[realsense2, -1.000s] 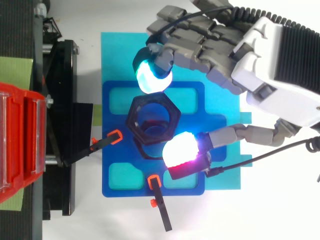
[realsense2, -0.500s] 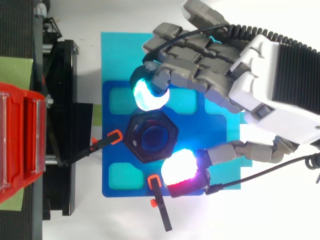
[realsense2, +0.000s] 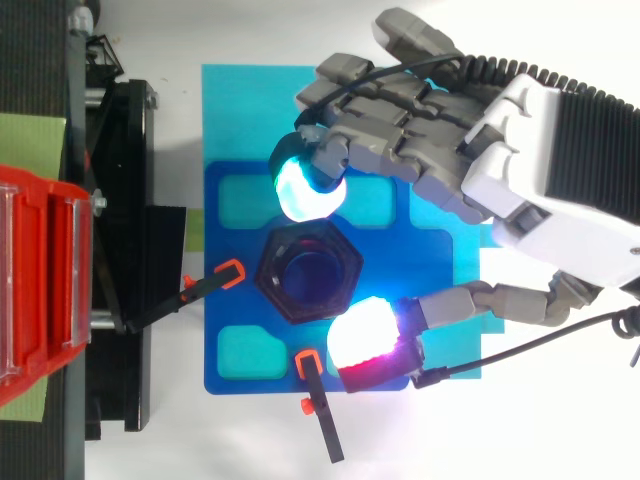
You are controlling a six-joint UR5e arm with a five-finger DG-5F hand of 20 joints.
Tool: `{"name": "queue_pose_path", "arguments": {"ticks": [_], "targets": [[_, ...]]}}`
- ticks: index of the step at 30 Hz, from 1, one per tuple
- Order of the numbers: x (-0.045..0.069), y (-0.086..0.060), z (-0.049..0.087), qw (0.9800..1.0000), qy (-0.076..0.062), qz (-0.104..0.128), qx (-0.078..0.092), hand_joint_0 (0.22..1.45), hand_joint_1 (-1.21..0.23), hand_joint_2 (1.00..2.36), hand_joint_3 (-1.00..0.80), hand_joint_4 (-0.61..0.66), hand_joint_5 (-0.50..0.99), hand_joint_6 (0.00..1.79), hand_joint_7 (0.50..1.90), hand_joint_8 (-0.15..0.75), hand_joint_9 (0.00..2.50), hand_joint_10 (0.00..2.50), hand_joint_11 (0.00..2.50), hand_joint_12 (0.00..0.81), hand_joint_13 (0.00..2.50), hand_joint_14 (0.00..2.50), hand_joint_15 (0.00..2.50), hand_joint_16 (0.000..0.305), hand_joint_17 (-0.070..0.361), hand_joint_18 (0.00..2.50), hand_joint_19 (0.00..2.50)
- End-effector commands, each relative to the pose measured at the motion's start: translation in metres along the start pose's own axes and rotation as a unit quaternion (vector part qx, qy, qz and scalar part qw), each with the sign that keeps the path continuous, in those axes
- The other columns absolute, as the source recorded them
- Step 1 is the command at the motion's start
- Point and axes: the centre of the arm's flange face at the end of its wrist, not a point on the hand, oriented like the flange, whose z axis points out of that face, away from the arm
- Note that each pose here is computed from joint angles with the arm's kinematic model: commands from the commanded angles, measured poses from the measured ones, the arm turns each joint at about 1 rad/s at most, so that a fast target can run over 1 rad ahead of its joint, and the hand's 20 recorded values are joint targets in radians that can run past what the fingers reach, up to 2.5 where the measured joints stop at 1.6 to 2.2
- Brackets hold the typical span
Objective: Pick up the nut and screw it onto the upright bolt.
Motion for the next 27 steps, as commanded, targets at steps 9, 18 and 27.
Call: {"name": "queue_pose_path", "arguments": {"ticks": [9,18,27], "targets": [[0.004,0.007,-0.003,1.0,0.001,0.0,-0.001,0.54,-0.64,1.0,-0.45,0.27,-0.16,0.52,1.32,0.317,0.47,0.0,0.0,0.31,0.3,0.0,0.0,0.034,0.077,0.11,0.0],[0.007,0.012,-0.005,1.0,0.003,0.0,-0.004,0.54,-0.64,1.0,-0.45,0.27,-0.16,0.52,1.31,0.319,0.47,0.0,0.0,0.309,0.3,0.0,0.0,0.034,0.077,0.12,0.0],[0.008,0.012,-0.006,1.0,0.005,-0.001,-0.003,0.54,-0.64,1.0,-0.45,0.27,-0.16,0.52,1.32,0.319,0.47,0.0,0.0,0.308,0.31,0.0,0.0,0.034,0.077,0.12,0.0]]}}
